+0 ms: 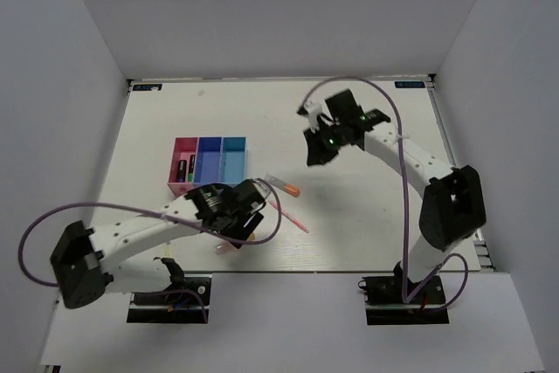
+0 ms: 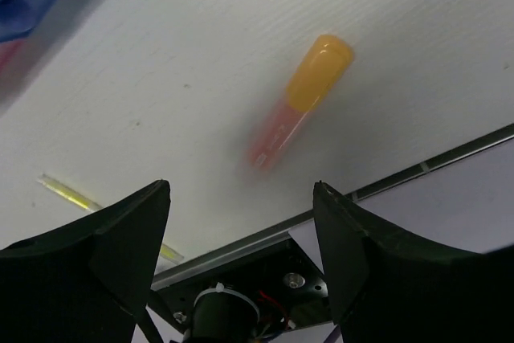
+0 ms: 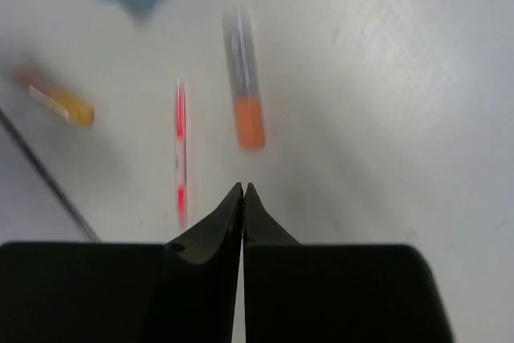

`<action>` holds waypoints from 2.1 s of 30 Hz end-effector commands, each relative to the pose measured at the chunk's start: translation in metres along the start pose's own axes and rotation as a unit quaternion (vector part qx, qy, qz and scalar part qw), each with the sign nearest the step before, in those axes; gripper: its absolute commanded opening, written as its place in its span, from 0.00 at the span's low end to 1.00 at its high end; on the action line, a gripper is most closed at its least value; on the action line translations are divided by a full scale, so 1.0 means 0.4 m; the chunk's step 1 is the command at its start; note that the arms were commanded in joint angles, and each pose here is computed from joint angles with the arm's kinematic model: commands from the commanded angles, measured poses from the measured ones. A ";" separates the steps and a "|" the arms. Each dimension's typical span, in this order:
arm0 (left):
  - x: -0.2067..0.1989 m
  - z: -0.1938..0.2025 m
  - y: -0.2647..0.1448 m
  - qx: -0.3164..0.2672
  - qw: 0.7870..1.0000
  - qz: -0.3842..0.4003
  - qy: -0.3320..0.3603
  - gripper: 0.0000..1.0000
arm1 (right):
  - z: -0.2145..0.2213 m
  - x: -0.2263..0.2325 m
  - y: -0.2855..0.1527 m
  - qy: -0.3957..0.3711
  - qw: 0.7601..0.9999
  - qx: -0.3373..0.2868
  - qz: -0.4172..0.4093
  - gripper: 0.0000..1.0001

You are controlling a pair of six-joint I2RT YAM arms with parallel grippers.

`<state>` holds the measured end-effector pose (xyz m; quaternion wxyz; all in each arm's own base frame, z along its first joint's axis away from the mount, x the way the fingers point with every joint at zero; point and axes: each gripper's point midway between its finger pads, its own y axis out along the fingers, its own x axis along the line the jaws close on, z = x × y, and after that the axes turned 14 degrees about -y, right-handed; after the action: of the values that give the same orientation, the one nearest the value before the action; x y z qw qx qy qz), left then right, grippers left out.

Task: Sort the stationery into containers
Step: Pick up the stationery from the center of the board, then place the stationery in the storage box.

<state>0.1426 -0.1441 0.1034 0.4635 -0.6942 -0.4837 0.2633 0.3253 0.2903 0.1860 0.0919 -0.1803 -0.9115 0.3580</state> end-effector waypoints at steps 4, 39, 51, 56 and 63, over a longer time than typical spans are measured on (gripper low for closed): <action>-0.067 -0.042 0.114 0.057 0.995 0.051 0.061 0.79 | 0.281 0.133 -0.102 0.039 0.997 0.049 -0.049 0.13; -0.130 -0.202 0.029 -0.015 0.995 0.096 0.002 0.00 | 0.326 0.158 -0.214 0.082 0.995 -0.034 -0.044 0.00; 0.294 -0.495 0.007 -0.149 0.947 -0.061 -0.279 0.02 | 0.335 0.145 -0.221 0.067 0.997 -0.035 -0.015 0.55; 0.369 -0.568 0.065 -0.136 0.947 -0.094 -0.277 0.04 | 0.330 0.150 -0.226 0.061 0.997 -0.042 -0.016 0.55; 0.411 -0.559 0.158 -0.099 0.948 -0.137 -0.271 0.20 | 0.330 0.151 -0.225 0.063 0.997 -0.041 -0.019 0.59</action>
<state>0.4090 -0.0980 0.1395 0.2922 -0.5692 -0.6859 0.3467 0.2056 0.1703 0.1485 0.1632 -0.1903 -0.9150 0.3161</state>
